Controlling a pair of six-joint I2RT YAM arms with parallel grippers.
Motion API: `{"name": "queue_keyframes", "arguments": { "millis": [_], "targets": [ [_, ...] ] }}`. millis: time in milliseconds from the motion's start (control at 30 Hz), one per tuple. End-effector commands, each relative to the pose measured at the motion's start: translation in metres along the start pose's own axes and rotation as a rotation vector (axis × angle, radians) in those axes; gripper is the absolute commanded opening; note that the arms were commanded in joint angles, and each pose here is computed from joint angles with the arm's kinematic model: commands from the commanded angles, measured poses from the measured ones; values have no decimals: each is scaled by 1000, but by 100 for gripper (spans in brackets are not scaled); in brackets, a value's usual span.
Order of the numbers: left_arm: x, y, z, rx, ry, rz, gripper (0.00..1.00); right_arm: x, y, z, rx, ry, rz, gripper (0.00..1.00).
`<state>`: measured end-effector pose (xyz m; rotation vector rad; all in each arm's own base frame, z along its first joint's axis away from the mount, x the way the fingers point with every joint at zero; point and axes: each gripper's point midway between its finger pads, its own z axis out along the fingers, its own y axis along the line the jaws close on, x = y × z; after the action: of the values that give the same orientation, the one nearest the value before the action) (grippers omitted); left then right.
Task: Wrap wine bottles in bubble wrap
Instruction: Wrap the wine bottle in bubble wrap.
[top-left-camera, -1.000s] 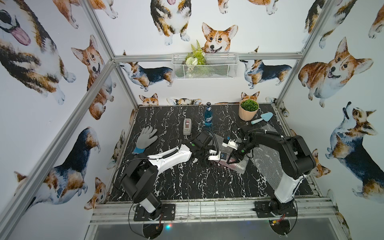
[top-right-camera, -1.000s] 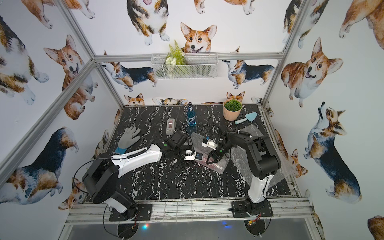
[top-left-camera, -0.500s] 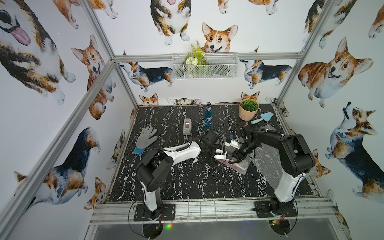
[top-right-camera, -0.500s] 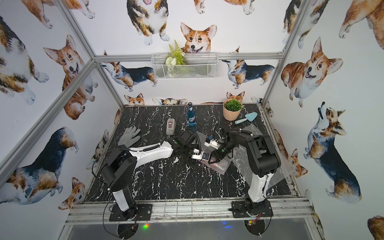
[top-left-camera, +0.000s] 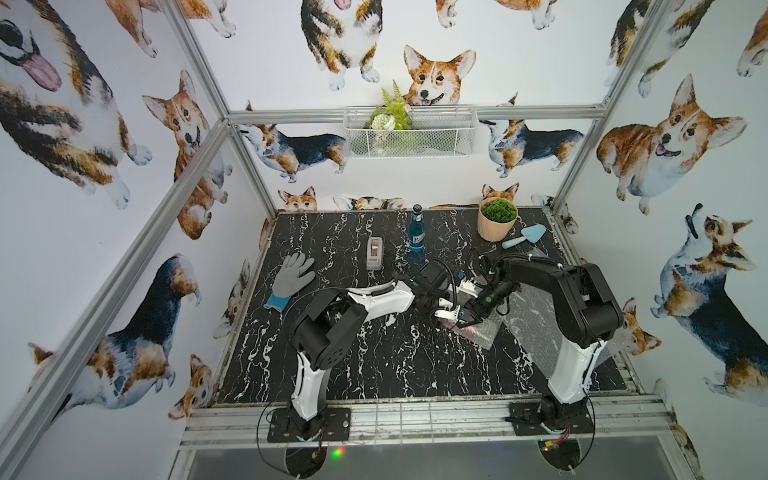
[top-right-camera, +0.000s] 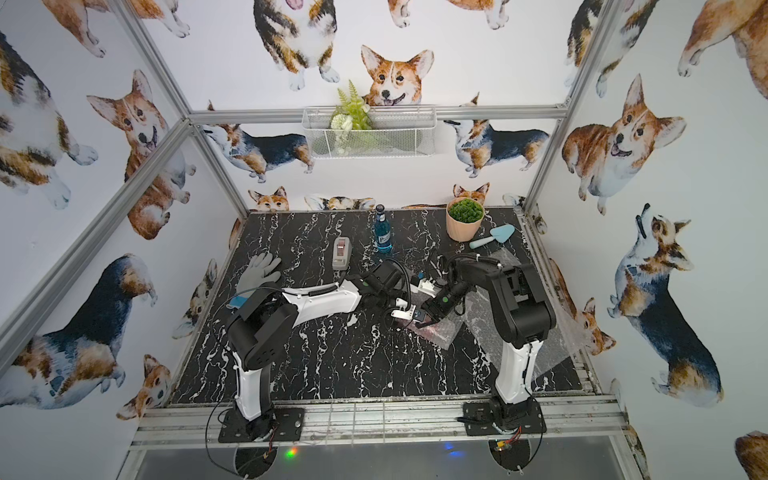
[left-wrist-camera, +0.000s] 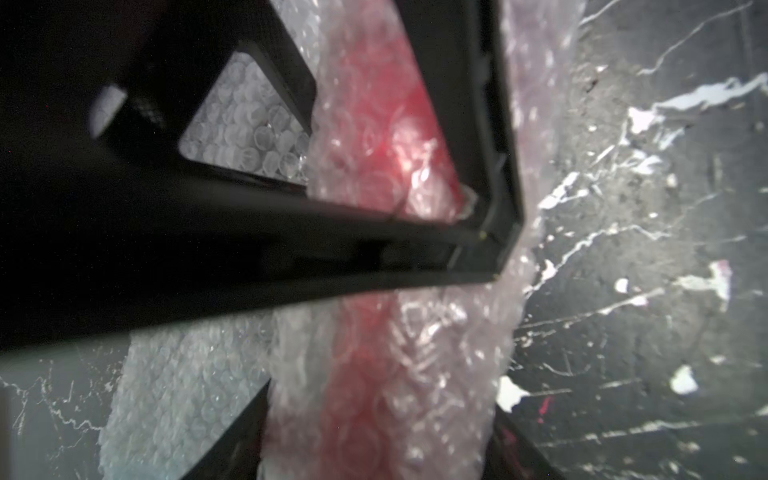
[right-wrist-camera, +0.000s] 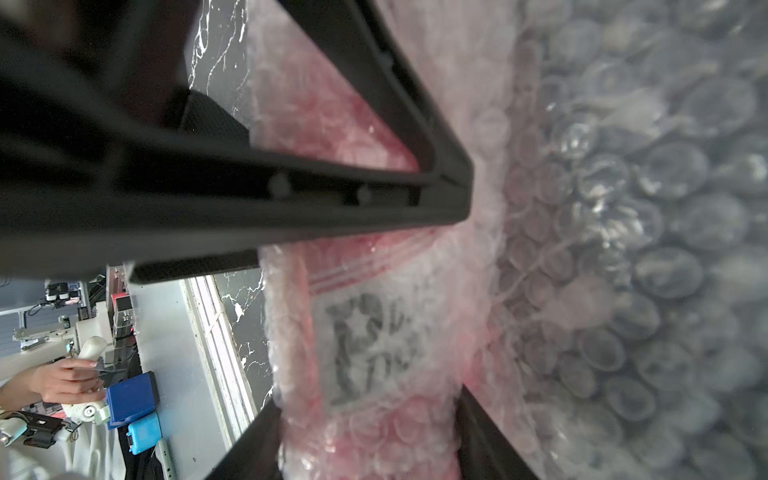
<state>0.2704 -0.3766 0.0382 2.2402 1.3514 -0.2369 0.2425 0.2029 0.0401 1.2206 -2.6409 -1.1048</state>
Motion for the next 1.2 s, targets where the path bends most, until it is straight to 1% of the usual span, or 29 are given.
{"name": "queue_keyframes", "arguments": {
  "millis": [0, 133, 167, 200, 367, 433, 500, 633, 700, 767, 833, 933, 1033, 1133, 1167],
  "targets": [
    [9, -17, -1, 85, 44, 29, 51, 0, -7, -5, 58, 3, -31, 60],
    [12, -33, -3, 170, 56, -16, 46, -11, -4, -12, 70, -32, -60, 62],
    [12, -39, -4, 200, 65, -36, 46, -13, -3, -15, 82, -39, -68, 66],
    [13, -42, -6, 223, 76, -58, 45, -16, -4, -21, 117, -55, -86, 70],
    [13, -55, -20, 315, 112, -171, 45, -24, 2, -50, 251, -144, -153, 79],
    [14, -65, -25, 376, 142, -232, 45, -18, 4, -61, 327, -171, -182, 81],
    [15, -75, -32, 427, 148, -287, 45, -8, 6, -70, 406, -184, -207, 81],
    [12, -83, -42, 459, 125, -390, 45, 6, 13, -91, 558, -280, -255, 81],
    [8, -86, -45, 487, 100, -442, 46, 18, 20, -96, 608, -303, -296, 81],
    [9, -91, -46, 522, 100, -484, 46, 32, 37, -99, 632, -333, -380, 80],
    [9, -95, -47, 557, 98, -507, 46, 43, 60, -98, 621, -363, -482, 80],
    [6, -96, -50, 595, 90, -538, 47, 50, 91, -88, 617, -389, -644, 81],
    [0, -95, -51, 625, 62, -570, 47, 48, 114, -71, 623, -379, -809, 82],
    [-2, -95, -50, 658, 70, -600, 47, 38, 134, -44, 607, -355, -969, 82],
    [-2, -94, -50, 663, 70, -603, 47, 32, 134, -38, 650, -335, -1026, 82]
  ]
}}
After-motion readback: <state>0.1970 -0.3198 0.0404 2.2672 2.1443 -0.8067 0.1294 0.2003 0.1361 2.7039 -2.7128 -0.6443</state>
